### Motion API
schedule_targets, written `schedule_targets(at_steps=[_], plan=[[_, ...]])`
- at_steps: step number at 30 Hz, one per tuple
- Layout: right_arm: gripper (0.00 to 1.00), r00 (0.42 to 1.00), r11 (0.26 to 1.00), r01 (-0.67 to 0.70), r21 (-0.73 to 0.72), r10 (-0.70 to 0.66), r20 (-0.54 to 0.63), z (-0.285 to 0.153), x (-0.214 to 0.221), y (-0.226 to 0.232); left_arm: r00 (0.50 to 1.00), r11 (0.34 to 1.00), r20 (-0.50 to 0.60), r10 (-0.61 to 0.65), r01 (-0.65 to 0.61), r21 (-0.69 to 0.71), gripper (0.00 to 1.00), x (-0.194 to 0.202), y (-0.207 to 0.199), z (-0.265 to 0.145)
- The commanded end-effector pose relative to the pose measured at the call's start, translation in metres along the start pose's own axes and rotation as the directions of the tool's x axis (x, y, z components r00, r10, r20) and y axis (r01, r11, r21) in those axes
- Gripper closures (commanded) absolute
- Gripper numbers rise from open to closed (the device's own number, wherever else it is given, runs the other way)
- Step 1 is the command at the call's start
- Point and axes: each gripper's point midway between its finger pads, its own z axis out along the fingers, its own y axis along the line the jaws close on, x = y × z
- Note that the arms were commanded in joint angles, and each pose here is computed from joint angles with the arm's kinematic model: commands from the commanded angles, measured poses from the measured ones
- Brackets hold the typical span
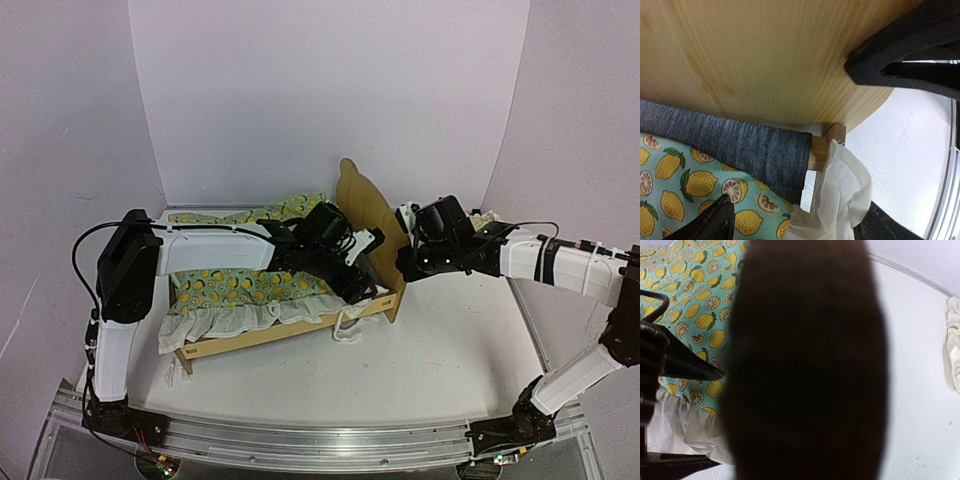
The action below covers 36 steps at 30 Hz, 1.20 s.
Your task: Set up the pet bed
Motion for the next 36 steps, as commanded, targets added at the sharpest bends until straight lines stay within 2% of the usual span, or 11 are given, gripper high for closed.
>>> schedule_targets(at_steps=[1, 7, 15, 21, 22, 24, 27, 29, 32, 34, 36], plan=[[1.0, 0.974, 0.972, -0.004, -0.236, 0.057, 0.218, -0.042, -0.073, 0.048, 0.994, 0.991, 0.028, 0.109, -0.111, 0.077, 0.22, -0.015, -0.025, 0.006], [1.0, 0.973, 0.969, -0.003, -0.248, 0.06, 0.223, -0.044, -0.075, 0.05, 0.99, 0.987, 0.01, 0.138, -0.138, 0.085, 0.34, -0.008, -0.031, 0.028], [1.0, 0.972, 0.958, -0.014, -0.287, 0.08, 0.222, -0.046, -0.075, 0.057, 0.981, 0.981, -0.041, 0.187, -0.189, -0.038, 0.54, 0.012, -0.018, 0.052], [0.99, 0.967, 0.959, -0.015, -0.283, 0.086, 0.239, -0.052, -0.078, 0.057, 0.975, 0.97, -0.023, 0.223, -0.224, -0.096, 0.96, 0.006, -0.009, 0.045], [0.88, 0.966, 0.961, -0.014, -0.276, 0.084, 0.243, -0.055, -0.079, 0.055, 0.971, 0.966, -0.018, 0.238, -0.239, -0.101, 1.0, 0.003, -0.009, 0.041], [0.63, 0.965, 0.971, -0.016, -0.241, 0.077, 0.249, -0.063, -0.078, 0.048, 0.965, 0.958, -0.008, 0.263, -0.262, -0.116, 1.0, -0.003, -0.009, 0.034], [0.42, 0.951, 0.985, -0.028, -0.171, 0.079, 0.298, -0.088, -0.073, 0.026, 0.954, 0.948, 0.029, 0.298, -0.293, -0.125, 1.0, -0.017, -0.011, 0.02], [0.22, 0.944, 0.991, -0.019, -0.13, 0.061, 0.324, -0.101, -0.059, 0.011, 0.947, 0.942, 0.054, 0.316, -0.306, -0.137, 1.0, -0.028, -0.012, 0.01], [0.13, 0.956, 0.991, 0.041, -0.128, -0.002, 0.295, -0.095, -0.024, 0.006, 0.936, 0.935, 0.101, 0.337, -0.32, -0.153, 1.0, -0.049, -0.015, -0.009], [0.13, 0.956, 0.982, 0.084, -0.17, -0.031, 0.293, -0.084, -0.003, 0.012, 0.931, 0.93, 0.133, 0.341, -0.314, -0.19, 1.0, -0.065, -0.013, -0.027], [0.14, 0.936, 0.959, 0.115, -0.26, -0.017, 0.352, -0.076, 0.018, 0.023, 0.928, 0.933, 0.169, 0.333, -0.299, -0.201, 1.0, -0.078, -0.011, -0.041]])
